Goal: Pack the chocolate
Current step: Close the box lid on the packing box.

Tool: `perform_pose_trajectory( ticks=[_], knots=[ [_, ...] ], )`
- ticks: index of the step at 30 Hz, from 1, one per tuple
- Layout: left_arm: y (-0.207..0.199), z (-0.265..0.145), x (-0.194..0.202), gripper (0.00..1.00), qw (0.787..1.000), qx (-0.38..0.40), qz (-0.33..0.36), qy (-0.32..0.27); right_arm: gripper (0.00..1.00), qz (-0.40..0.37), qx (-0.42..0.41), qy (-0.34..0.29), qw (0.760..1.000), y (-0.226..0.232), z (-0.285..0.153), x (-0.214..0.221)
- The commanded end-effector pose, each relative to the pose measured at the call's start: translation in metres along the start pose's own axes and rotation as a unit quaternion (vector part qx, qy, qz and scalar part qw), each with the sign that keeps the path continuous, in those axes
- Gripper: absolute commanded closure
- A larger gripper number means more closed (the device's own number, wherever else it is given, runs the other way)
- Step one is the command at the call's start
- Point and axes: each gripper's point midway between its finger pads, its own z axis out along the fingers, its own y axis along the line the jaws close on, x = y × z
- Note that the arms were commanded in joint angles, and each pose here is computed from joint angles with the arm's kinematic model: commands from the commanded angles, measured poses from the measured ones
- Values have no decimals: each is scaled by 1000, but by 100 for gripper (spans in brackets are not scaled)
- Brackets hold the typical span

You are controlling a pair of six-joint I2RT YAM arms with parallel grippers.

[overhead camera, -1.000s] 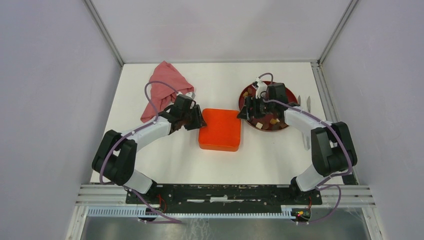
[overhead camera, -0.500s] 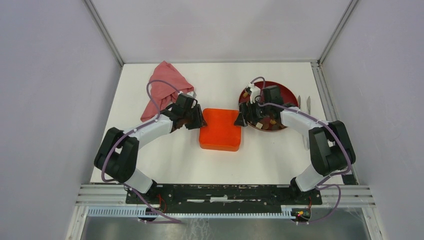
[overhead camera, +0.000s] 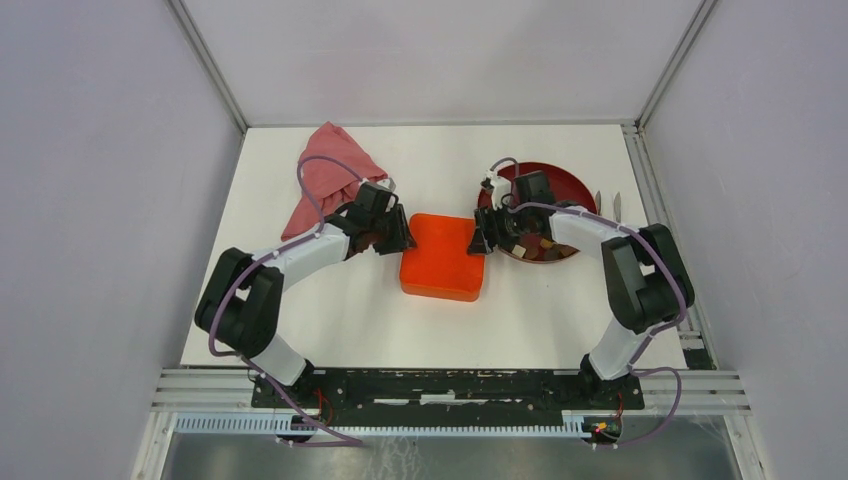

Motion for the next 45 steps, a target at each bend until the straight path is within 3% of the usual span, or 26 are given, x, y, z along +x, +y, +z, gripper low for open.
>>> perform_pose_trajectory(
  ticks=[1, 8, 11, 28, 34, 38, 41, 45],
  knots=[
    [15, 11, 14, 57, 999, -31, 7, 21, 31, -27, -8, -9, 1000, 2, 7, -21],
    [18, 16, 13, 54, 999, -31, 17, 13, 52, -47, -13, 8, 999, 0, 18, -23],
    [18, 20, 11, 54, 999, -31, 20, 11, 53, -46, -16, 17, 999, 0, 23, -22],
    [46, 36, 30, 59, 995, -93, -6, 43, 24, -158, 31, -13, 987, -12, -10, -69],
    [50, 37, 31, 60, 994, -101, -10, 50, 20, -194, 40, -38, 980, -13, -32, -89],
    [50, 37, 29, 60, 994, -100, -10, 49, 21, -263, 24, -64, 962, 1, -45, -109],
    [48, 37, 27, 60, 994, -98, -9, 47, 27, -316, 15, -76, 945, 11, -51, -122],
    [46, 38, 26, 60, 994, -96, -9, 47, 61, -352, 30, -70, 933, 17, -50, -134]
  ],
)
